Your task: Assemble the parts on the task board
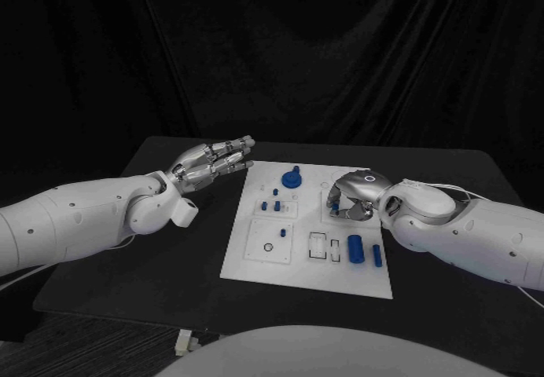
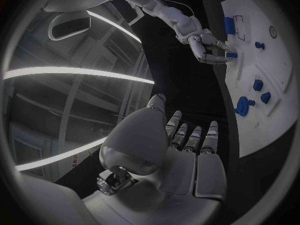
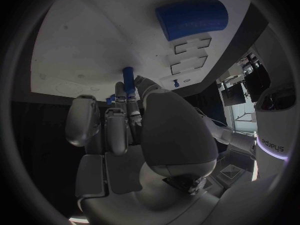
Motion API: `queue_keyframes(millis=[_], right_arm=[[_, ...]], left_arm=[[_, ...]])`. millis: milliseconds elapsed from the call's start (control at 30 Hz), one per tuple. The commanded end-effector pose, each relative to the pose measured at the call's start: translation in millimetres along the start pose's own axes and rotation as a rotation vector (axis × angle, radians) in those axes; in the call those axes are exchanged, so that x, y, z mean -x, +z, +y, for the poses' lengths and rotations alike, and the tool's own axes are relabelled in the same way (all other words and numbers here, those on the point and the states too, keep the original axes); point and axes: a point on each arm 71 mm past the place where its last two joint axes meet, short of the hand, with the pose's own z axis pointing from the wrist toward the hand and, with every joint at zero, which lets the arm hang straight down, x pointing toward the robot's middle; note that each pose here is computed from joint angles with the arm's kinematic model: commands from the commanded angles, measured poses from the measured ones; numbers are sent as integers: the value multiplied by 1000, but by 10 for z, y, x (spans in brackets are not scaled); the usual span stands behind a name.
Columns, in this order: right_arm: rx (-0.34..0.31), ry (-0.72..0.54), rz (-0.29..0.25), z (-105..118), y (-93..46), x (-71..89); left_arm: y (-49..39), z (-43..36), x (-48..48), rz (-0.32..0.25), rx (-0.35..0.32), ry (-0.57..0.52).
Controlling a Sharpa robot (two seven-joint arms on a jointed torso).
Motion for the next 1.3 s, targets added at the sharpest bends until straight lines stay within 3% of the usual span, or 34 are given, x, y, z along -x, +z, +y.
queue_keyframes(millis=[33, 467, 800, 1033, 1300], right_arm=[[6, 1, 4, 7, -7, -11], [-2, 1, 21, -3, -17, -25], [26, 7, -19, 39, -50, 18], [41, 3, -61, 55, -71, 130], [56, -17, -130, 82, -103, 434]], left_arm=[[8, -39, -21, 11, -66, -18], [4, -32, -23, 11, -62, -19], [1, -28, -21, 9, -59, -18], [-1, -26, -21, 8, -57, -17], [11, -21, -34, 12, -55, -20]])
